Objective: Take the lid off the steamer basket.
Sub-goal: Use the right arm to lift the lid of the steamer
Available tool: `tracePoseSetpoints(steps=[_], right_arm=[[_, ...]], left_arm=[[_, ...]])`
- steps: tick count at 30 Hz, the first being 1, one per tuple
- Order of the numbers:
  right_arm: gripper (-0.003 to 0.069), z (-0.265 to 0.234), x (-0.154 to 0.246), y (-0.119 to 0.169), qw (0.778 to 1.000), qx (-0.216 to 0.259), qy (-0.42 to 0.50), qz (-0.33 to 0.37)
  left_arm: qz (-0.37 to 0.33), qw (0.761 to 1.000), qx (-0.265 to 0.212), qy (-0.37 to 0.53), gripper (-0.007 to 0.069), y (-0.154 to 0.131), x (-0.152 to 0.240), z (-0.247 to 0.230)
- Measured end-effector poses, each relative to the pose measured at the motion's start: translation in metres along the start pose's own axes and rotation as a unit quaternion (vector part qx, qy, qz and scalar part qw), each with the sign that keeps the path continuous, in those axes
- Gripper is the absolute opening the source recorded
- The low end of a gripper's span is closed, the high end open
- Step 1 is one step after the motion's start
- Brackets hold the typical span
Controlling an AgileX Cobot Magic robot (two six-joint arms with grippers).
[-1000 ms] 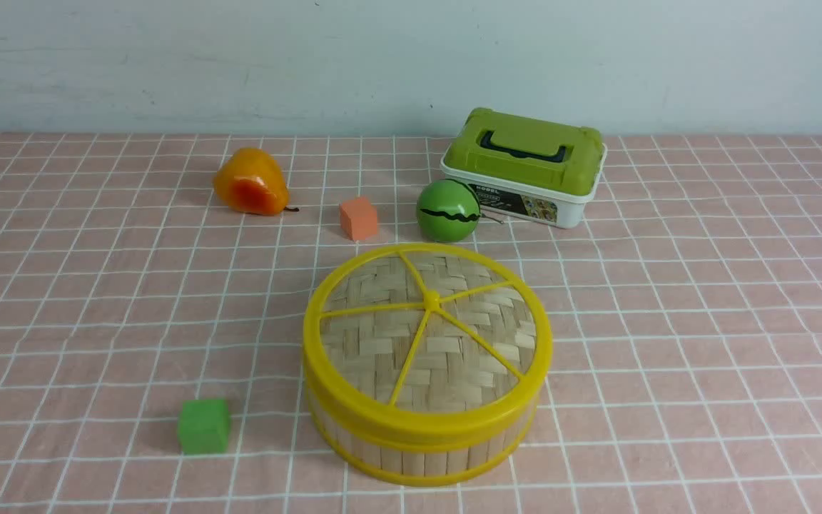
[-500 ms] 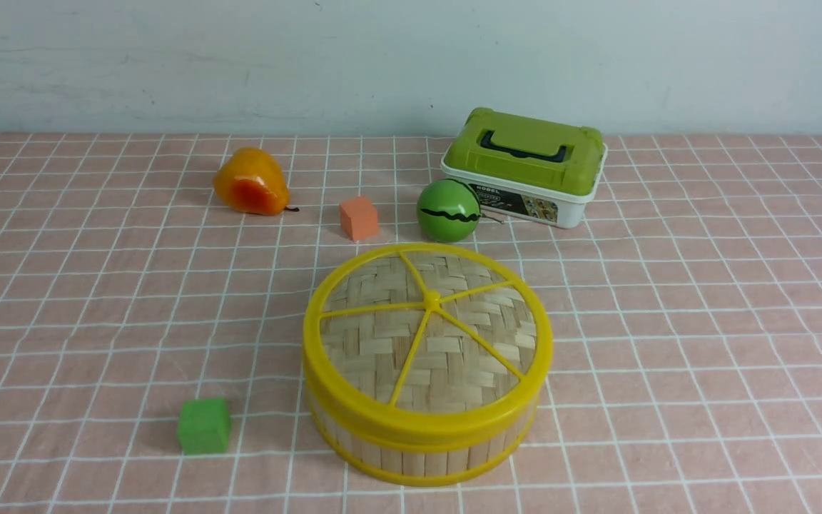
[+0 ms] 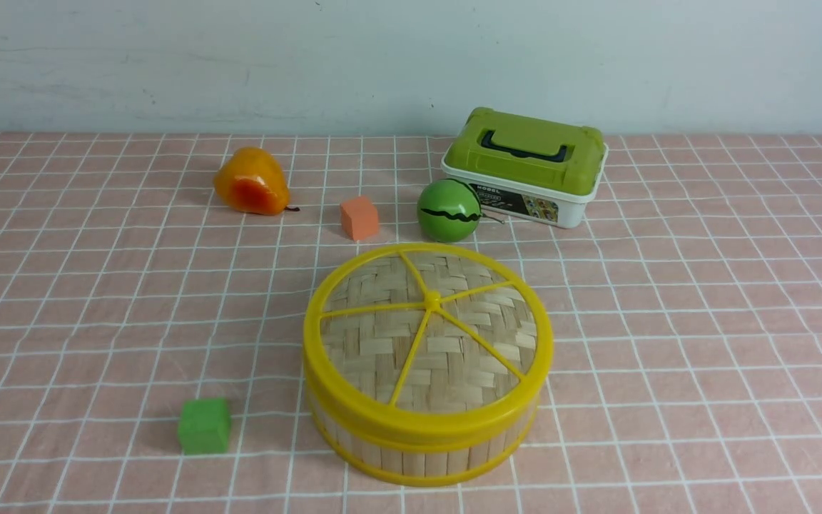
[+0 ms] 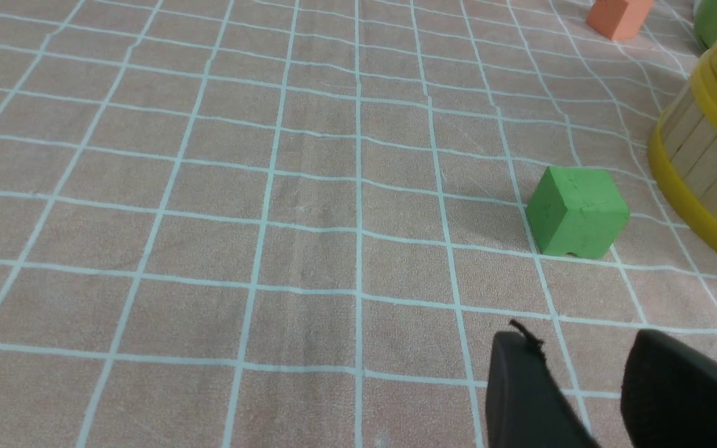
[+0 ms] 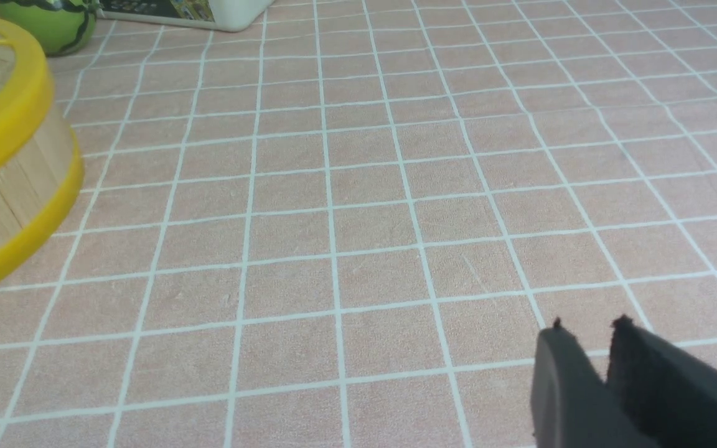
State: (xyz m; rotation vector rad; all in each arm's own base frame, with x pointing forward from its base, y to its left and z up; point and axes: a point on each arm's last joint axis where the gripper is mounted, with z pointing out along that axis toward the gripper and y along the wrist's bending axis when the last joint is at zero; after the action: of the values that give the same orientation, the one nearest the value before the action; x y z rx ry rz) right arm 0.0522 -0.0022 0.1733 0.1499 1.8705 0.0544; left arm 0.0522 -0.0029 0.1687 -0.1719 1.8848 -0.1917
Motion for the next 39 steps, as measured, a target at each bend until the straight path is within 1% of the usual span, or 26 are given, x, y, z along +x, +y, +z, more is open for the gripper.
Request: tracePoseSetpoints(steps=[19, 23, 24, 25, 26, 27, 28, 29, 31, 32, 35, 37, 38, 39], right_arm=[[0.0118, 0.000, 0.000, 0.000, 1.000, -0.001, 0.000, 0.003], [0.0118, 0.000, 0.000, 0.003, 0.999, -0.016, 0.002, 0.043], [0.0120, 0.000, 0.000, 0.005, 0.996, -0.030, 0.005, 0.090], [0.0120, 0.000, 0.000, 0.008, 0.989, -0.043, 0.008, 0.139], [0.0120, -0.001, 0.000, 0.011, 0.978, -0.059, 0.014, 0.200], [0.0120, -0.001, 0.000, 0.012, 0.973, -0.066, 0.017, 0.222], [0.0122, -0.001, 0.000, 0.018, 0.939, -0.094, 0.031, 0.331], [0.0123, -0.002, 0.000, 0.021, 0.911, -0.110, 0.041, 0.396], [0.0127, -0.003, -0.002, 0.026, 0.856, -0.138, 0.055, 0.495], [0.0128, -0.003, -0.003, 0.027, 0.842, -0.146, 0.055, 0.517], [0.0129, -0.004, -0.004, 0.027, 0.838, -0.149, 0.053, 0.522], [0.0131, -0.003, -0.005, 0.027, 0.847, -0.149, 0.048, 0.508], [0.0134, -0.003, -0.005, 0.026, 0.861, -0.147, 0.041, 0.485], [0.0134, -0.003, -0.005, 0.026, 0.863, -0.147, 0.040, 0.482]], left_arm=[[0.000, 1.000, 0.000, 0.000, 0.0239, 0.000, 0.000, 0.000], [0.000, 1.000, 0.000, 0.000, 0.0239, 0.000, 0.000, 0.000], [0.000, 1.000, 0.000, 0.000, 0.0239, 0.000, 0.000, 0.000], [0.000, 1.000, 0.000, 0.000, 0.0239, 0.000, 0.000, 0.000], [0.000, 1.000, 0.000, 0.000, 0.0239, 0.000, 0.000, 0.000], [0.000, 1.000, 0.000, 0.000, 0.0239, 0.000, 0.000, 0.000], [0.000, 1.000, 0.000, 0.000, 0.0239, 0.000, 0.000, 0.000], [0.000, 1.000, 0.000, 0.000, 0.0239, 0.000, 0.000, 0.000], [0.000, 1.000, 0.000, 0.000, 0.0239, 0.000, 0.000, 0.000], [0.000, 1.000, 0.000, 0.000, 0.0239, 0.000, 0.000, 0.000], [0.000, 1.000, 0.000, 0.000, 0.0239, 0.000, 0.000, 0.000], [0.000, 1.000, 0.000, 0.000, 0.0239, 0.000, 0.000, 0.000], [0.000, 1.000, 0.000, 0.000, 0.0239, 0.000, 0.000, 0.000], [0.000, 1.000, 0.000, 0.000, 0.0239, 0.000, 0.000, 0.000]])
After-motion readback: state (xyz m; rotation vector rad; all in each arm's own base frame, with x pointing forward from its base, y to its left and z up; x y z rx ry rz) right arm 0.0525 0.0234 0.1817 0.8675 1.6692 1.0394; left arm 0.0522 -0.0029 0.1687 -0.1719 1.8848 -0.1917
